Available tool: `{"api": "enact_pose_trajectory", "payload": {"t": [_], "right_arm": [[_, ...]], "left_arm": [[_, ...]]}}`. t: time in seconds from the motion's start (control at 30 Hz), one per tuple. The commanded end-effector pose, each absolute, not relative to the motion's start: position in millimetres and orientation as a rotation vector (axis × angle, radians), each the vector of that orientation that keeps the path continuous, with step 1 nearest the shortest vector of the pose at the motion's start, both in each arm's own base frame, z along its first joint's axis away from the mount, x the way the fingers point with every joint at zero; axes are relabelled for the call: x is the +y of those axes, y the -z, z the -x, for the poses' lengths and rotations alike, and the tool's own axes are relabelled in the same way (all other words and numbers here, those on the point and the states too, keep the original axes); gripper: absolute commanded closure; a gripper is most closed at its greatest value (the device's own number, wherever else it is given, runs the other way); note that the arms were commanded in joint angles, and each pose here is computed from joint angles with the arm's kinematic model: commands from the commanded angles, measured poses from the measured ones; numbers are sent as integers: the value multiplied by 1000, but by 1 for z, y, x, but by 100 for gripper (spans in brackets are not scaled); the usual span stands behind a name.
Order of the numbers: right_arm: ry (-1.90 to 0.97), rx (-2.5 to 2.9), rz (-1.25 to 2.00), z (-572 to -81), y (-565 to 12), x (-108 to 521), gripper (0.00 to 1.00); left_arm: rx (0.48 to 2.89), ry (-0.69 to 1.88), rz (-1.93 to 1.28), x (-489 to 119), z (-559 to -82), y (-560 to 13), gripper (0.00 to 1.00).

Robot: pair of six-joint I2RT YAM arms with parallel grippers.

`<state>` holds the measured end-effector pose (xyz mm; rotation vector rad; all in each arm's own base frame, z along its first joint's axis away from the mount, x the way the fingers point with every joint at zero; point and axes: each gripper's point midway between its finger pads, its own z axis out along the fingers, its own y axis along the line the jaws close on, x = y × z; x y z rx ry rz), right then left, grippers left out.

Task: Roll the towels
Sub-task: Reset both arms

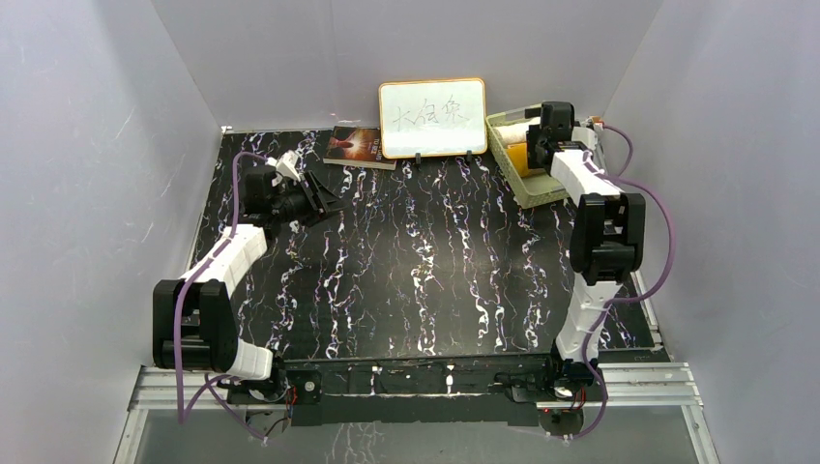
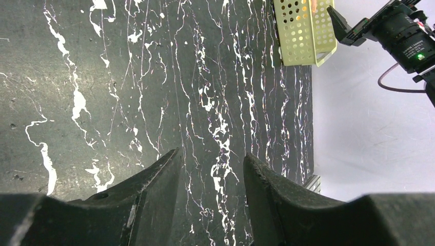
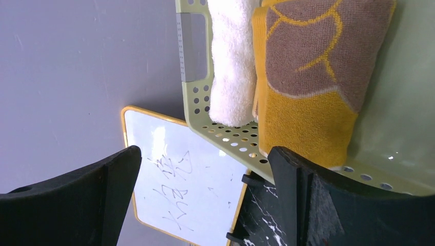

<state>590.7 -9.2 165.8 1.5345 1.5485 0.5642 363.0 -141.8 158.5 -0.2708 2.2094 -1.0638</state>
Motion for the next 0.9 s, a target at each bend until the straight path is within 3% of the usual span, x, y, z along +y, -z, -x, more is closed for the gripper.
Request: {"api": "enact_pose_trajectory", "payload": {"t": [0.0,0.27,0.4,0.43,0.63,0.87], "right_arm": [[-600,1511,-1442,-579,-214,-9,2],[-765,1437,-828,-511,-322,47,2],[-834,1391,-540,-461,-344,72,2],[-818,1401,-486,-450,-344,77,2],[-493,1641,-164,-395,-298,107,2],[-264,1823,-151,-381,-255,120,2]], "left_arm": [[2183,1043,213,-141,-363,-184,53],[2092,911,111,-129,-363,-220,51],[2027,747,51,-111,-357,-245,42],[2018,702,41,-106,-356,-250,29],[2012,543,-28,-87,-345,-260,5],[2001,412,-15,-65,-337,-247,2]]}}
